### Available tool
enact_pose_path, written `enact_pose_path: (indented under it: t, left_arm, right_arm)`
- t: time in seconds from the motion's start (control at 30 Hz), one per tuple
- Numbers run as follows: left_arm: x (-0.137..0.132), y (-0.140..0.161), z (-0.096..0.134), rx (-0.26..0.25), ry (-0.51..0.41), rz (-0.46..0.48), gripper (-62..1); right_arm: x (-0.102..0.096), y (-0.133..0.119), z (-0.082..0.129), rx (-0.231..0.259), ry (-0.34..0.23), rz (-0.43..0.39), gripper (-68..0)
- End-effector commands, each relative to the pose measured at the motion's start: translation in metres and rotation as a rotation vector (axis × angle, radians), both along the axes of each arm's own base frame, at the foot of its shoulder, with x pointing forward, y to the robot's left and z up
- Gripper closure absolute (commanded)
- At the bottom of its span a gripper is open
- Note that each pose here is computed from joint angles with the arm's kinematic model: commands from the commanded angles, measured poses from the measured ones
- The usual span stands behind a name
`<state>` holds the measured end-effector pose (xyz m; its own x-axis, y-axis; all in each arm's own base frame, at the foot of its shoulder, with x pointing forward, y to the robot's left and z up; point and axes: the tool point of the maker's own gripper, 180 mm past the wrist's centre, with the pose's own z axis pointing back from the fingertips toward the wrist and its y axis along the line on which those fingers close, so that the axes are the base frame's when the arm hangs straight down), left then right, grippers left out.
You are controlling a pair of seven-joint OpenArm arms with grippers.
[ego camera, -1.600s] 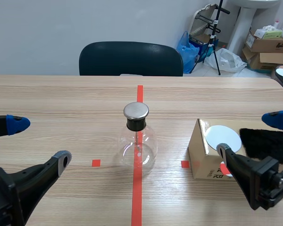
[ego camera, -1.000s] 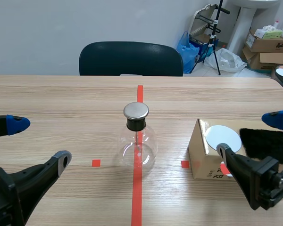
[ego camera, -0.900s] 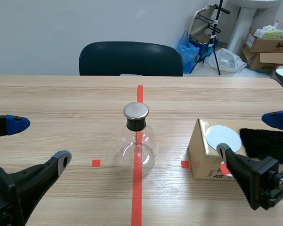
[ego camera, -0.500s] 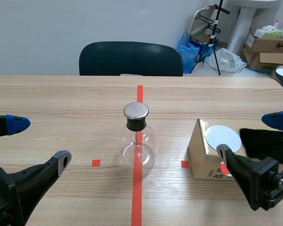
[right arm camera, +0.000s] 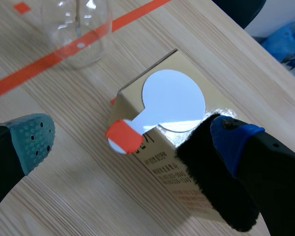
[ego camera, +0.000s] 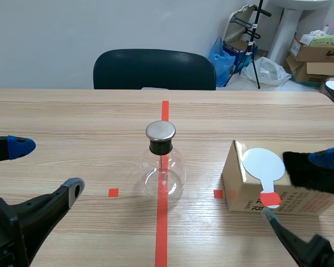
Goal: Do the electroscope experiment
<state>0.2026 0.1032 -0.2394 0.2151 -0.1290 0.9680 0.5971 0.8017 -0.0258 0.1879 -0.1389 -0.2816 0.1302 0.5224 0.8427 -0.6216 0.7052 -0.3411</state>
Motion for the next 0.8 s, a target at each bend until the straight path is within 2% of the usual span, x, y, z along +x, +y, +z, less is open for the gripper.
enact_pose_path:
  t: [0.0, 0.1, 0.23, 0.4, 0.53, 0.77]
  left_arm:
    - [0.002, -0.005, 0.011, -0.024, -0.032, -0.006, -62.3]
    - [0.002, -0.005, 0.011, -0.024, -0.032, -0.006, -62.3]
    - [0.002, -0.005, 0.011, -0.025, -0.032, -0.006, -62.3]
    - [0.002, -0.005, 0.011, -0.025, -0.032, -0.005, -62.3]
    - [0.002, -0.005, 0.011, -0.025, -0.032, -0.005, -62.3]
    - [0.002, -0.005, 0.012, -0.024, -0.034, -0.006, -62.3]
  right_arm:
    - [-0.001, 0.000, 0.008, -0.020, -0.049, 0.013, -67.9]
    - [-0.010, -0.001, 0.006, -0.105, -0.102, 0.052, -67.9]
    - [-0.020, -0.002, 0.001, -0.213, -0.143, 0.099, -67.9]
    - [-0.018, -0.010, 0.000, -0.340, -0.220, 0.061, -67.9]
    - [-0.015, -0.017, 0.006, -0.403, -0.292, 0.002, -67.9]
    - [-0.024, -0.013, -0.010, -0.488, -0.289, 0.072, -67.9]
